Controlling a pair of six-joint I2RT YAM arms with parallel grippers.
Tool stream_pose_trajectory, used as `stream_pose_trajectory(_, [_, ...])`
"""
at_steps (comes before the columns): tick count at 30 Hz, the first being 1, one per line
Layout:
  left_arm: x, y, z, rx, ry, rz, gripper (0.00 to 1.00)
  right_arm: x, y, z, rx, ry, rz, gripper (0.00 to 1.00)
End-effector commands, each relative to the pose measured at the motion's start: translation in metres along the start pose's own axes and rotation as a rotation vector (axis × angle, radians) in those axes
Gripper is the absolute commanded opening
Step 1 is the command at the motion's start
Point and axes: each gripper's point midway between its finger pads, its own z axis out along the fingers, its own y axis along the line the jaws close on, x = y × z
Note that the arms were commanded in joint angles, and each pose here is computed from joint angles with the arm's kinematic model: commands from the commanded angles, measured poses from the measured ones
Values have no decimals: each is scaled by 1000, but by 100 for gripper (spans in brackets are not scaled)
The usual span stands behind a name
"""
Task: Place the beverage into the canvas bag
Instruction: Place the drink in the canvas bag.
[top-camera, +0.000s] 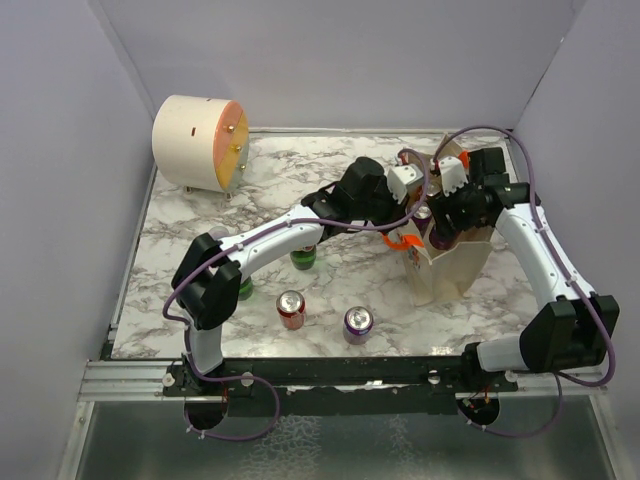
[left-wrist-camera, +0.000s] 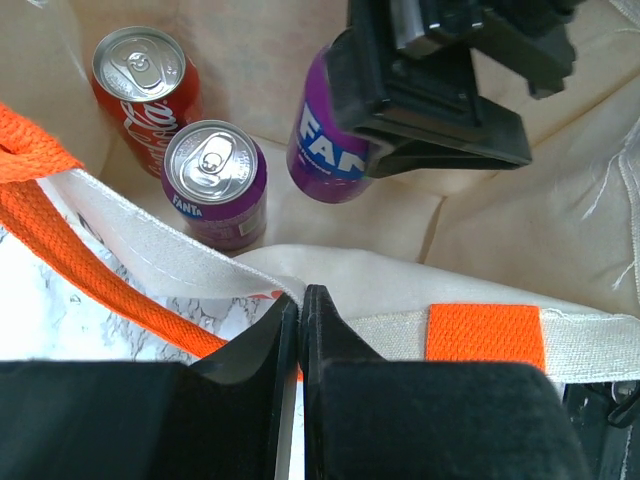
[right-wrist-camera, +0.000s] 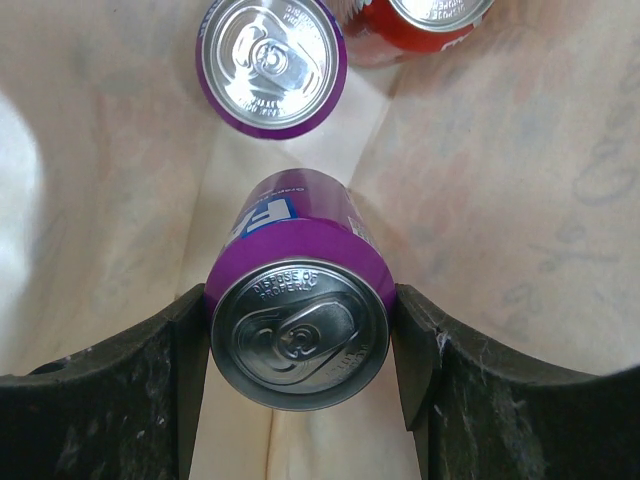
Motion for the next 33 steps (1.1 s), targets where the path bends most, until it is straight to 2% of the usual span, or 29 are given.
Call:
stream_pose_trajectory(1, [-7,-10,6,57,-23,67,5,-38,-21,1,55,-104,2,1])
stream_pose_trajectory(6, [-11,-10,9,61,-32,78,5,-29,-25,10,67,-68,-40,1])
stream_pose_trajectory(33, [-8,-15,7,102,-30,117,5,-5,-6,64,-27,-68,-110,1])
